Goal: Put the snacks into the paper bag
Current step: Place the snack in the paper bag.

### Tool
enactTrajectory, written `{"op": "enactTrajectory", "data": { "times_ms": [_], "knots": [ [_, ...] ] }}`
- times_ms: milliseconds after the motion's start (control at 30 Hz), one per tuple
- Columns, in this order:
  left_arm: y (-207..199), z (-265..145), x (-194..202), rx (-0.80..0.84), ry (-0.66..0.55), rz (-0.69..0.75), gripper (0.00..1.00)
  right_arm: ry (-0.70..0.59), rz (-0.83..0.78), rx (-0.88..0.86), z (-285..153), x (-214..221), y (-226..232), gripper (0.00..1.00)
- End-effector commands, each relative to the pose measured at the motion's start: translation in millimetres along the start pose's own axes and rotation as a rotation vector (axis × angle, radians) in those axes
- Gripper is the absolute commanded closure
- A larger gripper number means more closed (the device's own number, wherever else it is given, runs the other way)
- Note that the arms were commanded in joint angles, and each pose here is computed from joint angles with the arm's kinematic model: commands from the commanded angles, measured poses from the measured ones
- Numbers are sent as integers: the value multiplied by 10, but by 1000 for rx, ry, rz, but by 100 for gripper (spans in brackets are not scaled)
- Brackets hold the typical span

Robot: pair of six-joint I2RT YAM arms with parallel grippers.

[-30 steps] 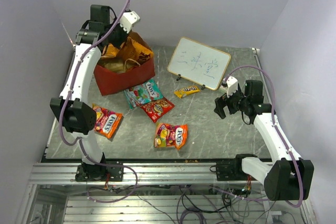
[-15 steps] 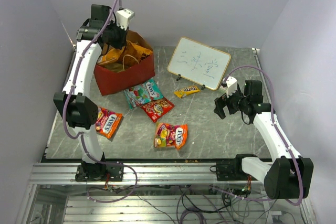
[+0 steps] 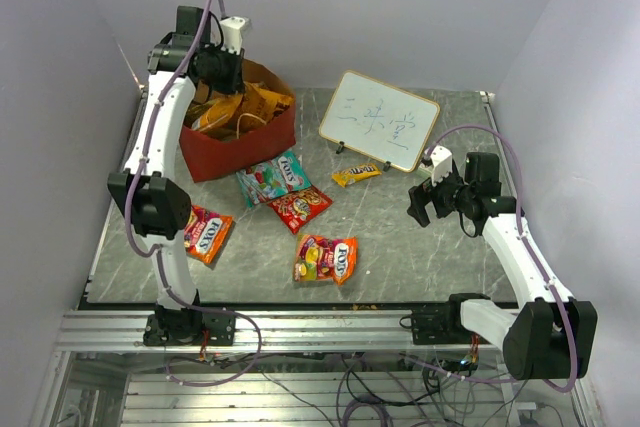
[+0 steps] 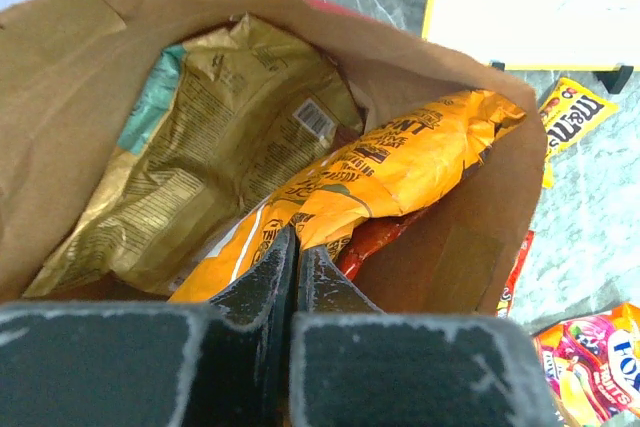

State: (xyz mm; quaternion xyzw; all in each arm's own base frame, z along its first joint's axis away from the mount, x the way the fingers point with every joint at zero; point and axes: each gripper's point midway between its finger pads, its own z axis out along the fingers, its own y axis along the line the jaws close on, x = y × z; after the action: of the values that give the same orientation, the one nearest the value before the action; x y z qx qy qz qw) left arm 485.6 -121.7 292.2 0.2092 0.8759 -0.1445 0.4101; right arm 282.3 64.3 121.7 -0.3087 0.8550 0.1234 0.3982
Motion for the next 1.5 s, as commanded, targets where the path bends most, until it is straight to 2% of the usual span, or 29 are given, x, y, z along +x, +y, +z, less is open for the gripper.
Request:
{"op": "enactTrajectory", "data": {
  "times_ms": [0, 333, 467, 867, 1167, 1333, 1467],
  "knots": [
    [-45, 56, 89, 38, 33, -71, 93, -6, -3, -5, 1, 21, 9, 2],
    [266, 183, 291, -96, 99, 8, 93, -3, -2, -8, 9, 25, 8, 2],
    [371, 236, 371, -132, 134, 39, 89, -3, -3, -6, 9, 28, 5, 2],
    [608, 123, 363, -234, 167, 196, 62, 4, 1, -13, 29, 44, 8, 2],
    [668, -33, 291, -267, 180, 264, 52, 0, 0, -9, 27, 34, 1, 2],
    [654, -125, 201, -284, 143, 261, 42, 8, 4, -13, 36, 52, 5, 2],
    [551, -185, 154, -252, 112, 239, 38, 7, 3, -13, 35, 46, 2, 2]
  ]
}}
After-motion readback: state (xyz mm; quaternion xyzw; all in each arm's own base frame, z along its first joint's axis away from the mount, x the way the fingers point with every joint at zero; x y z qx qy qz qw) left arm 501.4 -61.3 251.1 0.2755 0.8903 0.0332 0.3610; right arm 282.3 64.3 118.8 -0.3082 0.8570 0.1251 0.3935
